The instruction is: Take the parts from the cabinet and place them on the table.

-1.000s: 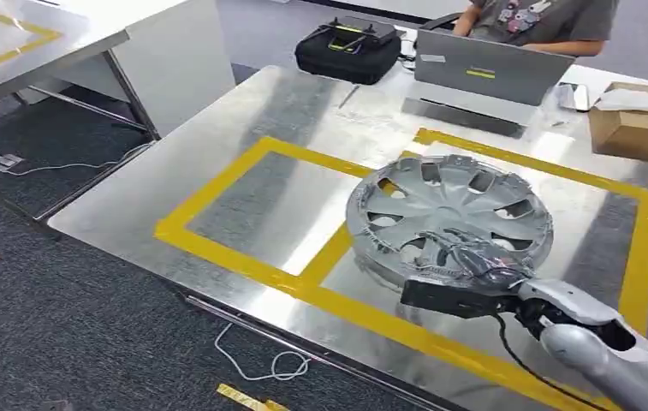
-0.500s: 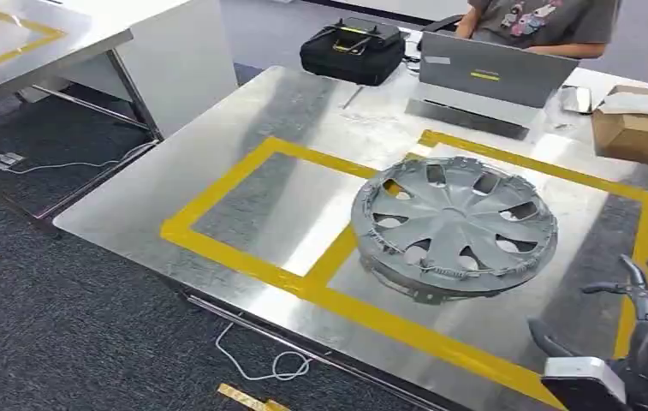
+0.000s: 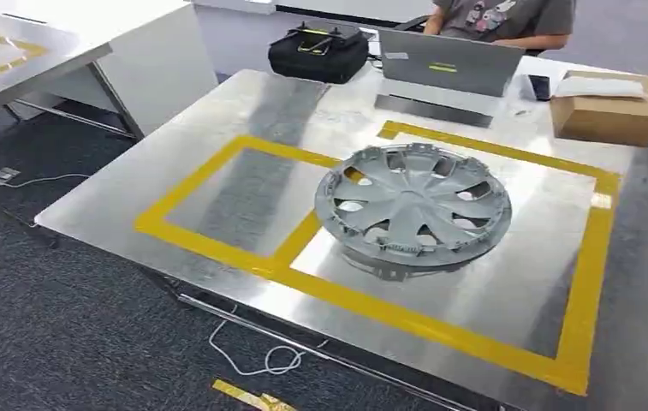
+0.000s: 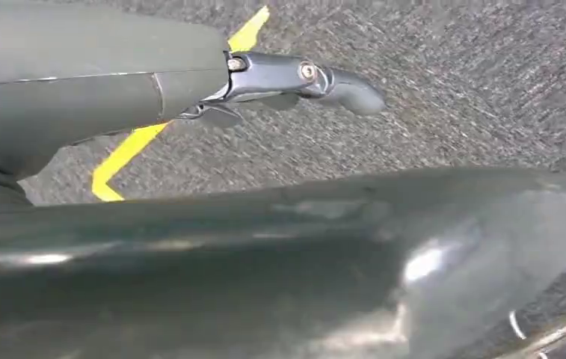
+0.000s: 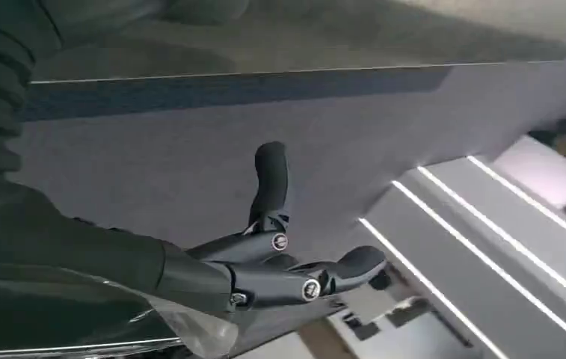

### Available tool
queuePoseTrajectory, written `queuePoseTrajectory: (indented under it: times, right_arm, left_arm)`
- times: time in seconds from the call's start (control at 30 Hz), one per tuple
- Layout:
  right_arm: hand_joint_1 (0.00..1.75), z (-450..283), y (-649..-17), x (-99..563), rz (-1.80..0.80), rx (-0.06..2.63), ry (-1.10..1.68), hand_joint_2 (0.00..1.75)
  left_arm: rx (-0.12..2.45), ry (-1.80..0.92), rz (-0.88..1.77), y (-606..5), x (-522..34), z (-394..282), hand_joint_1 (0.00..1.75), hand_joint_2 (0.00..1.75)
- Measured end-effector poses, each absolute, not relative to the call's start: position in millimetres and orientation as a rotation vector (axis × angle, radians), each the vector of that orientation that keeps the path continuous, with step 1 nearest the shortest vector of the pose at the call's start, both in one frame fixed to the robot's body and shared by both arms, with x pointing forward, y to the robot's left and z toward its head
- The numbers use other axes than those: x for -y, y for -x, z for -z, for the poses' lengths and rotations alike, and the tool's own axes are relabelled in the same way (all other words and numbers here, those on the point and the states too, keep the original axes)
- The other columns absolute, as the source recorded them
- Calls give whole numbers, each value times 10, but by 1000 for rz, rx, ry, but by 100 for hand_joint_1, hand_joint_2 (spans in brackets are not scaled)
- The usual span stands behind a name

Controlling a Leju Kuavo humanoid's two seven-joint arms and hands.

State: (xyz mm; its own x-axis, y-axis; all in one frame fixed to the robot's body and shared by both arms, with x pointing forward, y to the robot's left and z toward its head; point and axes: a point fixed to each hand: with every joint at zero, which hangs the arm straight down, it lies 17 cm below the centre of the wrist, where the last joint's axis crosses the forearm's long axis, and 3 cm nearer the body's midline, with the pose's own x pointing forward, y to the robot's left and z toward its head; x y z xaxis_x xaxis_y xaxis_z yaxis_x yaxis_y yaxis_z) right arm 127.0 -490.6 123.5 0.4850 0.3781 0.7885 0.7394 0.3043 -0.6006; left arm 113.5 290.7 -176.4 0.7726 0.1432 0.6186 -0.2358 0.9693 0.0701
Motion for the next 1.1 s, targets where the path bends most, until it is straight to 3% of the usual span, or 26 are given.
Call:
queuePoseTrajectory:
  times: [0.23,0.43,0.73,1.1]
  right_arm:
    - [0,-960,-1125,4911,339,1009,1291,175]
    - [0,-429,-624,4810,461,713,1172,175]
    - [0,339,-383,4295,358,450,923,175]
    - [0,666,-370,3995,281,382,798,175]
  left_arm:
    - [675,-132,-200,-1245,-2844,1763,0,0]
    - [639,-113,-239,-1106,-2824,1747,0,0]
    - [639,-127,-233,-1120,-2820,1747,0,0]
    - [638,-147,-224,-1172,-2824,1755,0,0]
